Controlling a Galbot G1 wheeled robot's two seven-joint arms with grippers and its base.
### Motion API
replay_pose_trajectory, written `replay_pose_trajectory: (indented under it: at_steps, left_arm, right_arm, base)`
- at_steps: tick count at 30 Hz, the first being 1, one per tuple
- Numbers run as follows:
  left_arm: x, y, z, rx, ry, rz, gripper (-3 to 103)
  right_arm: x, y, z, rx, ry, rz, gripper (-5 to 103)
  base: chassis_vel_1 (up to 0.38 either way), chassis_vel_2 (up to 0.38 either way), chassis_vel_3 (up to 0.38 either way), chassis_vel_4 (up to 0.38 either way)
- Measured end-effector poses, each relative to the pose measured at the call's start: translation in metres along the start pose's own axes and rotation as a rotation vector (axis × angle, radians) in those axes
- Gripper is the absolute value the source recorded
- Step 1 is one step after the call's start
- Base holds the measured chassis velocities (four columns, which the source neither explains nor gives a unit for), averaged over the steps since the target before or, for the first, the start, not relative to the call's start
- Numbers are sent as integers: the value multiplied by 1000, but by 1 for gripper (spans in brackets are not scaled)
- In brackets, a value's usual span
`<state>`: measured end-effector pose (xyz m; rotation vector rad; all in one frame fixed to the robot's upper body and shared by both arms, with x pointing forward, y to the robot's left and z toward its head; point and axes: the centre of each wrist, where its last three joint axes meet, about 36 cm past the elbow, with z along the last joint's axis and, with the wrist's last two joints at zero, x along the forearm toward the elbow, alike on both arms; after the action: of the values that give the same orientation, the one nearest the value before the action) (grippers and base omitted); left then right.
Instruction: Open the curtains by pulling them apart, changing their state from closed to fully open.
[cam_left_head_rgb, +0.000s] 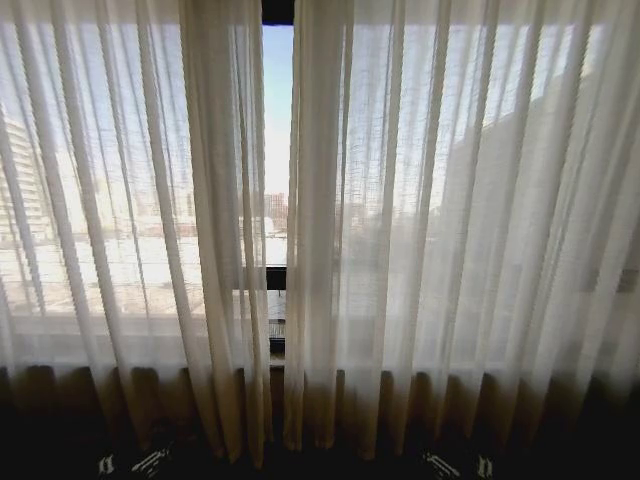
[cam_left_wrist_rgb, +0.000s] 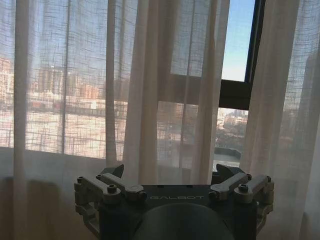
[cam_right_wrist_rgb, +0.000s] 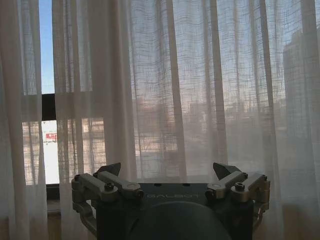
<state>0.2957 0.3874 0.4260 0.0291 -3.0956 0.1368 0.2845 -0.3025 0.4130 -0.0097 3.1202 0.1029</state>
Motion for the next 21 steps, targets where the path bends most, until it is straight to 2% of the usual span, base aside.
replay_pose_trajectory:
  at_steps: [21]
  left_arm:
    - [-2, 4, 4, -3, -7, 5, 100]
  right_arm:
    - [1, 0, 4, 8, 9, -1, 100]
  base:
    - [-20, 87, 15, -89]
